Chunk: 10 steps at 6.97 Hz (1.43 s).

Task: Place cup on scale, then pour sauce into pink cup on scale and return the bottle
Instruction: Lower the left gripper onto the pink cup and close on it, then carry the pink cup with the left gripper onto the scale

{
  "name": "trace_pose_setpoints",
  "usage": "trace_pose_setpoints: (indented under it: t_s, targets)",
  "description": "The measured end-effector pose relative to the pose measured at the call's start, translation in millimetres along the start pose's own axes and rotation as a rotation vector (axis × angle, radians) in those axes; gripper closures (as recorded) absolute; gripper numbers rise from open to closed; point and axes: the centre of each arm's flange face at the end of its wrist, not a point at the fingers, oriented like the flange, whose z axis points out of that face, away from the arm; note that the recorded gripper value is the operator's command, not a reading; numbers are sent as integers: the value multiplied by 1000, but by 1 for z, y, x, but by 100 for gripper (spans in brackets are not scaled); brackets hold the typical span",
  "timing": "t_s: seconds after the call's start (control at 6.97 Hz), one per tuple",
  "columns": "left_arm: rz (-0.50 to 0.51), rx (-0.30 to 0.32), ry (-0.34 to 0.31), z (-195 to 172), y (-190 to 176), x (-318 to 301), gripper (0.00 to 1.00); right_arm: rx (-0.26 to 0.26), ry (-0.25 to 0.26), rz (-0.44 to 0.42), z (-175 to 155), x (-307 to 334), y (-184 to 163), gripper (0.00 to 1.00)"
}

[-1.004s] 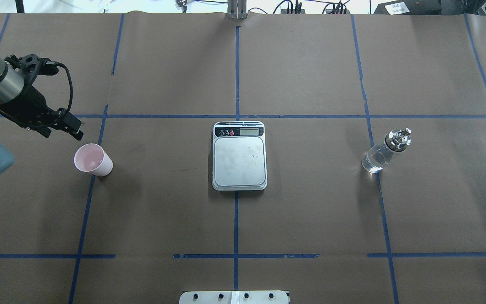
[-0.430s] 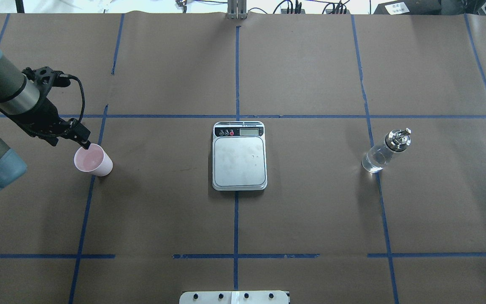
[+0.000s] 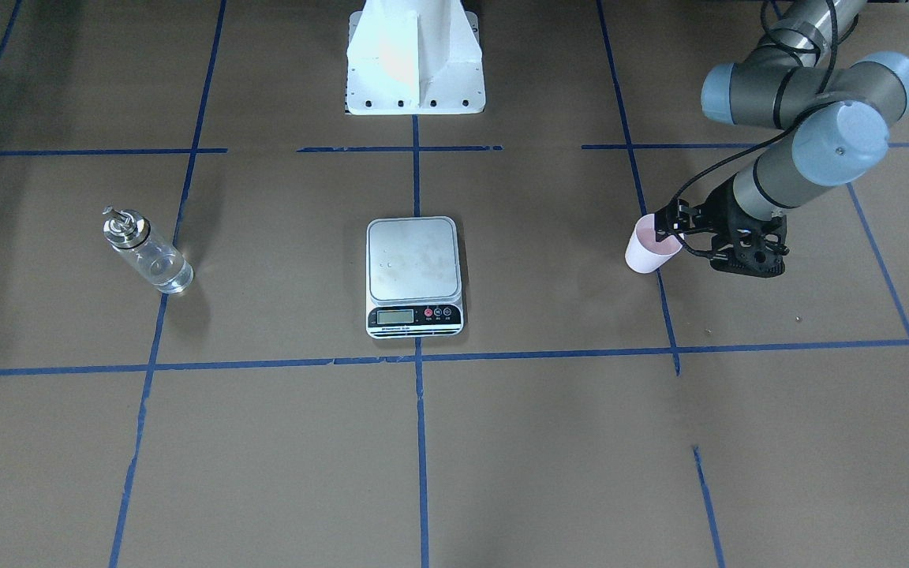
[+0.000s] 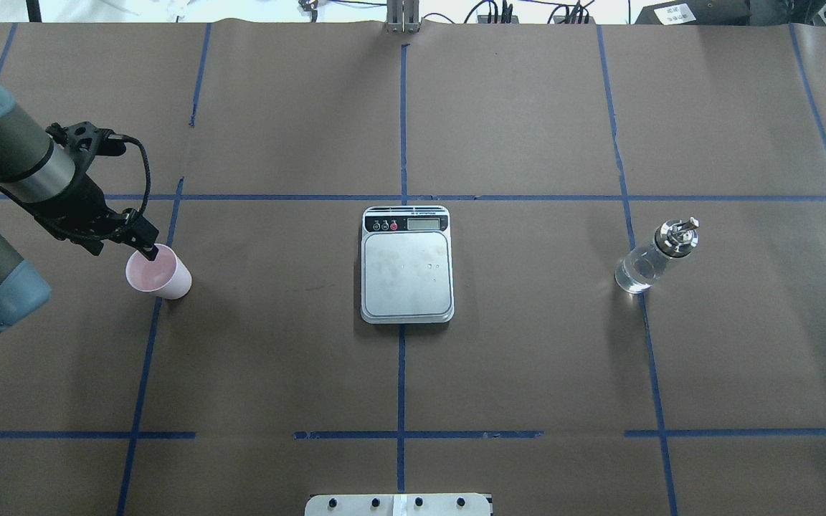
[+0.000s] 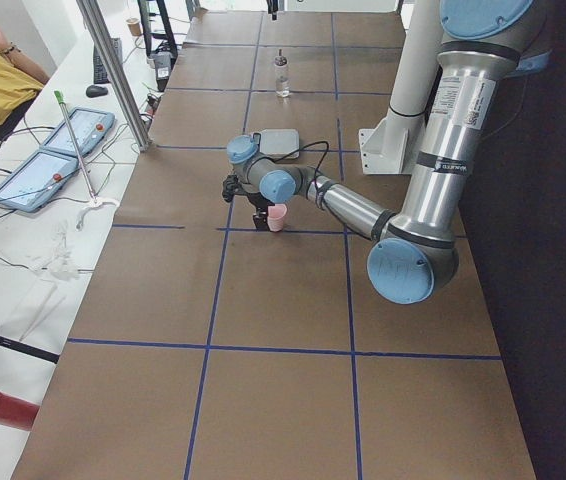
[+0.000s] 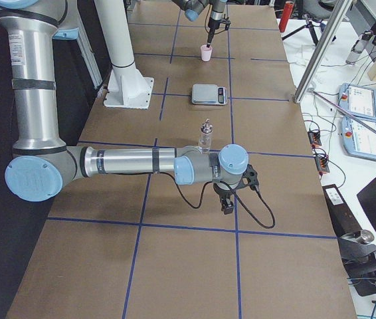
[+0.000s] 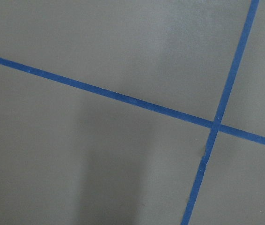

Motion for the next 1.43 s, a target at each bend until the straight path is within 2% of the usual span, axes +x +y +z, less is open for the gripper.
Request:
trace_pose_setpoints:
  t_s: [0.14, 0.43, 0.57, 0.72, 1.15, 1.43]
  targets:
    - [2, -2, -4, 3, 1, 1, 33, 0, 0, -1, 0, 0, 0, 0]
    - [3, -11, -10, 9, 1, 2, 47, 2, 0, -2, -1, -1, -1, 0]
    - [3, -13, -16, 13, 0, 2, 65, 3, 0, -2, -1, -1, -1, 0]
    - [3, -14, -21, 15, 0, 2, 100, 4, -1, -3, -2, -1, -2, 0]
    - [-2, -12, -22, 14, 0, 5, 100, 6, -1, -5, -3, -2, -3, 0]
    - [-109, 11, -11, -3, -5, 13, 100, 10, 0, -6, -5, -4, -5, 0]
